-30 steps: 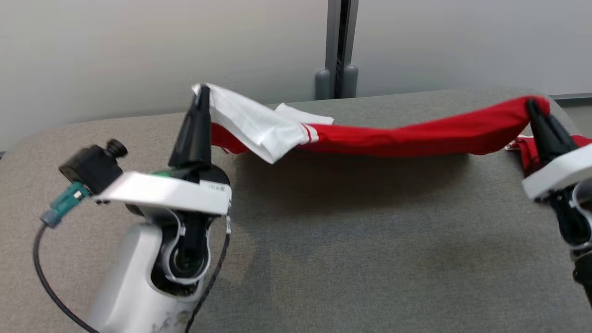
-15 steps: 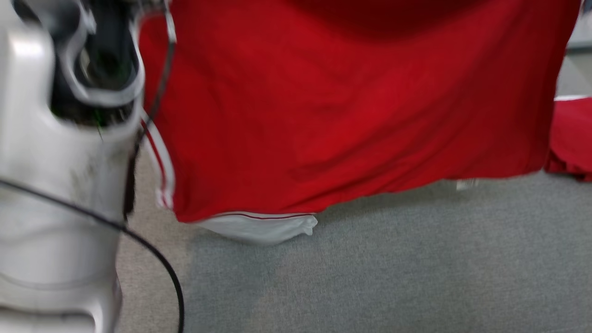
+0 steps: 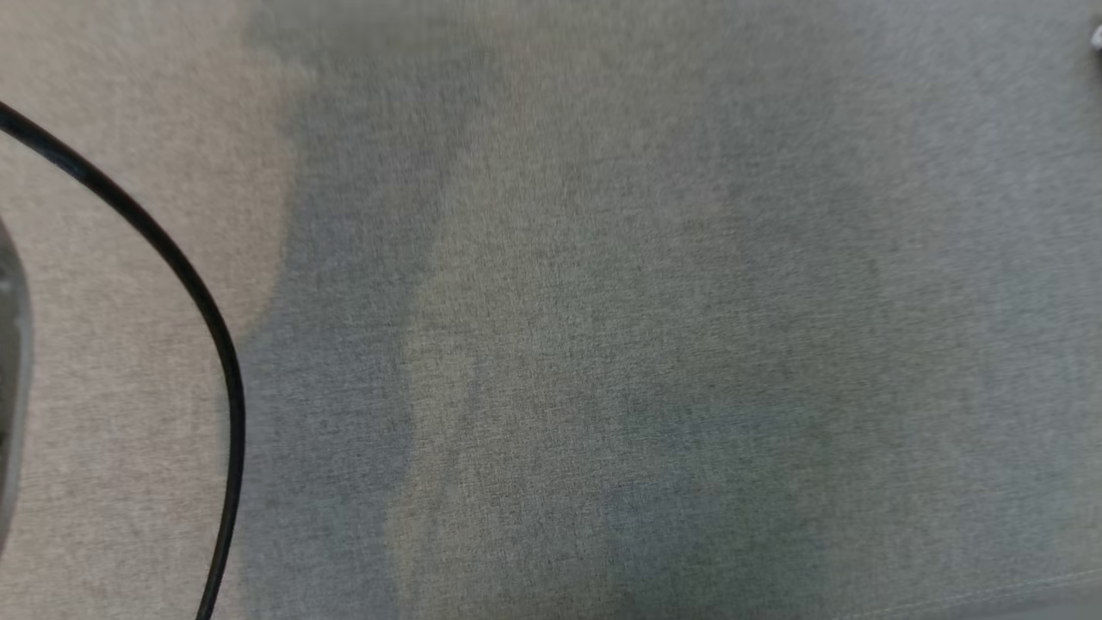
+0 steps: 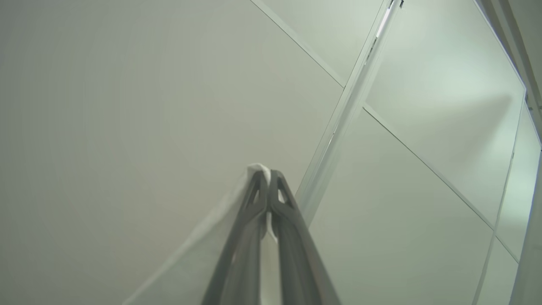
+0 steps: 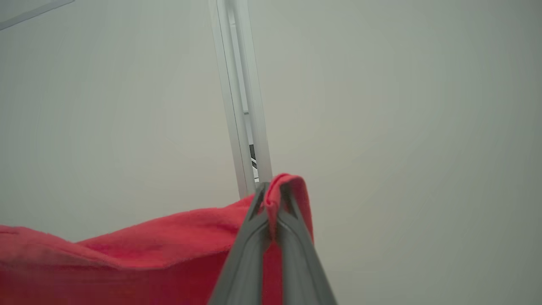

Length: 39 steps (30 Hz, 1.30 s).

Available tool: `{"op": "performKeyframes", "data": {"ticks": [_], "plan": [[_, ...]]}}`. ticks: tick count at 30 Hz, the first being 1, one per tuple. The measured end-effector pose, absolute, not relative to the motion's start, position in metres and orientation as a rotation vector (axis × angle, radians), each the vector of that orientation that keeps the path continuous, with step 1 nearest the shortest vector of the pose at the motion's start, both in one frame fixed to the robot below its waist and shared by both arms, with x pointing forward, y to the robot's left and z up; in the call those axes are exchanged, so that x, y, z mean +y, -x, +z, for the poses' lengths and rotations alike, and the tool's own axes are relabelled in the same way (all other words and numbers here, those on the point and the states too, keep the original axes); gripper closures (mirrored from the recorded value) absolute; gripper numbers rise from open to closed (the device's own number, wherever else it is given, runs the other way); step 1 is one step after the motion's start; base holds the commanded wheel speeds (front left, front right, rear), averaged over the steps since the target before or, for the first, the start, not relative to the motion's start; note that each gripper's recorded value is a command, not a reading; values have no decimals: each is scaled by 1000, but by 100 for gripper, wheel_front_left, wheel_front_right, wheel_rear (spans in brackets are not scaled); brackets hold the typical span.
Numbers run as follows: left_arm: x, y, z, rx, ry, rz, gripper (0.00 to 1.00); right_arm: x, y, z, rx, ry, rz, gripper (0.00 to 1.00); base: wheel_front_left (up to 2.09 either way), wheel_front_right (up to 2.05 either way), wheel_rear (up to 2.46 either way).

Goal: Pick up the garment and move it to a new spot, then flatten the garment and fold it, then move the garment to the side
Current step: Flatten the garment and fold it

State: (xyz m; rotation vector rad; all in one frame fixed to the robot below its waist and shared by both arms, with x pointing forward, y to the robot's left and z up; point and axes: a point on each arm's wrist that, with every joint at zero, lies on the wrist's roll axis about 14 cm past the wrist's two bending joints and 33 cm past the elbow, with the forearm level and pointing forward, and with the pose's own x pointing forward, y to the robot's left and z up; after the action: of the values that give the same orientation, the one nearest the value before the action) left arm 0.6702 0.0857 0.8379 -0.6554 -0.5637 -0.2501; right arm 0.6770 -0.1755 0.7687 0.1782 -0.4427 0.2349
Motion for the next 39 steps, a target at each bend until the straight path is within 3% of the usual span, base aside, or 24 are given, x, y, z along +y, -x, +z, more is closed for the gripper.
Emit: {"op": "performKeyframes", "data": {"ticks": [4, 10, 16, 20, 28, 39], "plan": [[87, -710, 791, -532, 662, -215, 100, -171, -708, 728, -483, -189, 210, 100, 0, 0, 0], [90, -738, 716, -417, 623, -185, 100, -169, -733, 615, -268, -279, 181, 100, 0, 0, 0], [109, -744, 601, -203, 552, -111, 100, -152, -728, 498, -37, -320, 190, 100, 0, 0, 0], [124, -733, 547, -102, 511, -67, 100, -136, -715, 450, 66, -356, 215, 100, 0, 0, 0], [123, -683, 491, 36, 351, -120, 100, -134, -671, 414, 213, -371, 222, 100, 0, 0, 0], [153, -608, 456, 196, -13, -216, 100, -143, -621, 417, 324, -293, 226, 100, 0, 0, 0]]}}
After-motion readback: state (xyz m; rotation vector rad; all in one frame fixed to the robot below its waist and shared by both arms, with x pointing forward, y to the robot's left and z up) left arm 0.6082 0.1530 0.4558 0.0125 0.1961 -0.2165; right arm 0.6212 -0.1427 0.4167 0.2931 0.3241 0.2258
